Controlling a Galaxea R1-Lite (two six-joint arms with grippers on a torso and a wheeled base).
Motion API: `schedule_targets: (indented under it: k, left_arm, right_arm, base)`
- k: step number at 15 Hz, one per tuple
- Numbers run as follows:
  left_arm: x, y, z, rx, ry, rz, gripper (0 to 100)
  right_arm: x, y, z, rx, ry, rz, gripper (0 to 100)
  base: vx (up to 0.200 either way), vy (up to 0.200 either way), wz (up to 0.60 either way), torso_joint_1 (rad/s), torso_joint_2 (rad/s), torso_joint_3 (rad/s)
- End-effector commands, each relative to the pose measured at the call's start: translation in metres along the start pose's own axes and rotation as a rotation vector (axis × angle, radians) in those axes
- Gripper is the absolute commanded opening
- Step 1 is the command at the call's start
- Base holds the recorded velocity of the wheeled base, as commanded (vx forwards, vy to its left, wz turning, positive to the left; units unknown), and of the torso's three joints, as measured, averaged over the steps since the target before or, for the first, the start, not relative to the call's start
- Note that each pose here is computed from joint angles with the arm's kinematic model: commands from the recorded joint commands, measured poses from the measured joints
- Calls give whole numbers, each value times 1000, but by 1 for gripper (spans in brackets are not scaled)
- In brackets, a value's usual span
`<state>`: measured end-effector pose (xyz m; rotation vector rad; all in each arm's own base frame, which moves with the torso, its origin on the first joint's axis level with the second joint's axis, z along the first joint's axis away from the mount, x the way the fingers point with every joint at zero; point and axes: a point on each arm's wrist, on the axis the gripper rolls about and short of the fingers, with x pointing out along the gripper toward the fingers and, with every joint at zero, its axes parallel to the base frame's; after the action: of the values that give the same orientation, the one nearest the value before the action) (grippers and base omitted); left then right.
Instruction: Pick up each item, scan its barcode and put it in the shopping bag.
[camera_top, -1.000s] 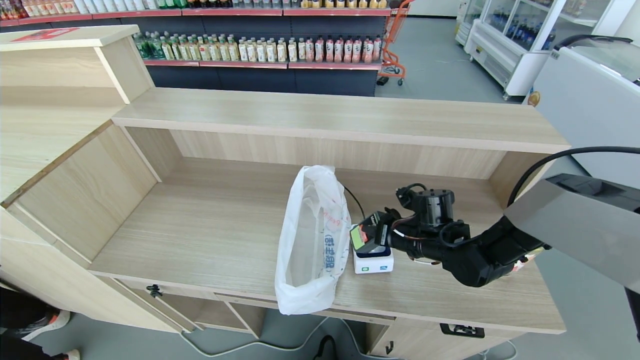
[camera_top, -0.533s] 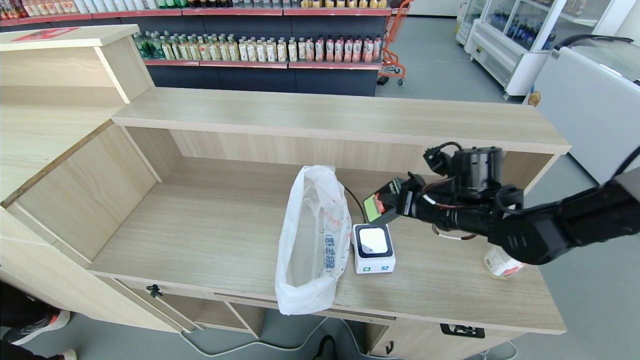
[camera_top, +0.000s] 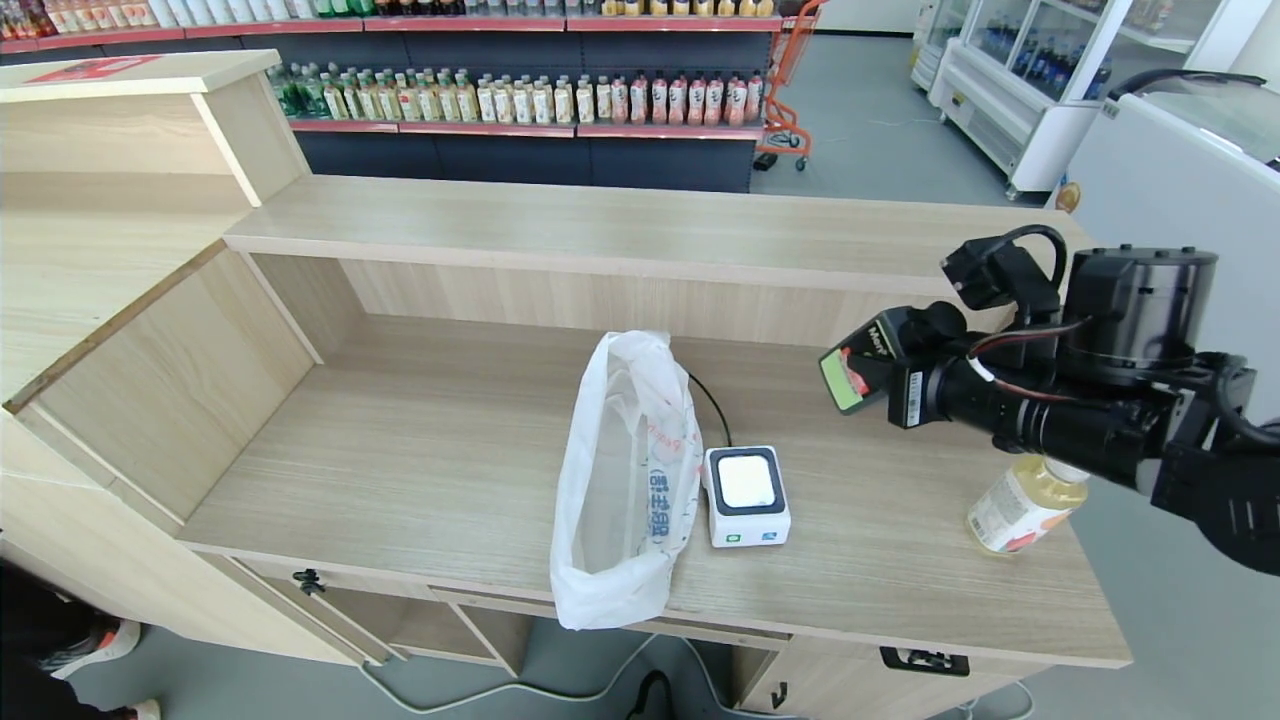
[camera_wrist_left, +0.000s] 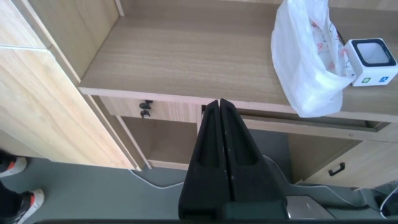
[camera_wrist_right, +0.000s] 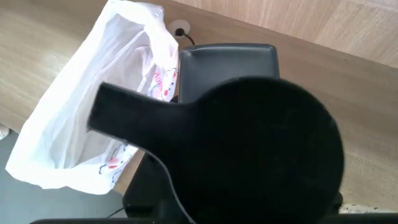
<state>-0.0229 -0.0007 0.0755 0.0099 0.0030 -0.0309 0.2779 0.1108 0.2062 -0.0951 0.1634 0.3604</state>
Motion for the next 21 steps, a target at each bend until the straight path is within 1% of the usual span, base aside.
schedule_targets:
  k: [1, 2, 4, 7, 11, 12, 13, 15, 16, 17, 18, 19, 21]
  left_arm:
    - [0, 0, 0, 1, -2, 0, 0]
    - [0, 0, 0, 1, 0, 0, 0]
    - [0, 0, 0, 2, -2, 0, 0]
    - [0, 0, 0, 1, 0, 0, 0]
    - [0, 0, 0, 2, 0, 0, 0]
    - [0, 0, 0, 7, -2, 0, 0]
    - [0, 0, 0, 19, -3, 0, 0]
    - [0, 0, 0, 27, -2, -1, 0]
    - [0, 0, 0, 31, -2, -1, 0]
    - [0, 0, 0, 27, -3, -1, 0]
    - [0, 0, 0, 8, 0, 0, 0]
    - [0, 0, 0, -2, -2, 0, 0]
    - [0, 0, 0, -2, 0, -1, 0]
  right_arm:
    - [-20, 1, 10, -1, -44, 2, 0]
    - [-25, 0, 10, -1, -46, -6, 0]
    - [-39, -2, 1, 5, -24, -62, 0]
    - [-55, -3, -8, 12, -4, -102, 0]
    - [-62, -4, -5, 58, -25, -139, 0]
    - [-61, -4, -6, 57, -21, -135, 0]
    - [-60, -3, -8, 59, -12, -128, 0]
    - [-56, -2, -10, 82, -1, -120, 0]
    - [-53, 4, -11, 84, 8, -97, 0]
    - [-50, 6, -14, 88, 21, -90, 0]
    - [-45, 7, -19, 93, 39, -87, 0]
    - [-42, 7, -21, 95, 53, -85, 0]
    - [-25, 13, -36, 88, 115, -69, 0]
  base:
    - [0, 0, 0, 0, 0, 0]
    - [0, 0, 0, 0, 0, 0]
    - [0, 0, 0, 0, 0, 0]
    - [0, 0, 0, 0, 0, 0]
    - [0, 200, 0, -6, 0, 1]
    - [0, 200, 0, 27, 12, -17]
    - [0, 200, 0, 2, 7, -2]
    - [0, 200, 0, -5, 0, 2]
    - [0, 200, 0, 12, 2, 7]
    - [0, 200, 0, 7, 7, -2]
    - [0, 0, 0, 0, 0, 0]
    - [0, 0, 0, 0, 0, 0]
    - [0, 0, 0, 0, 0, 0]
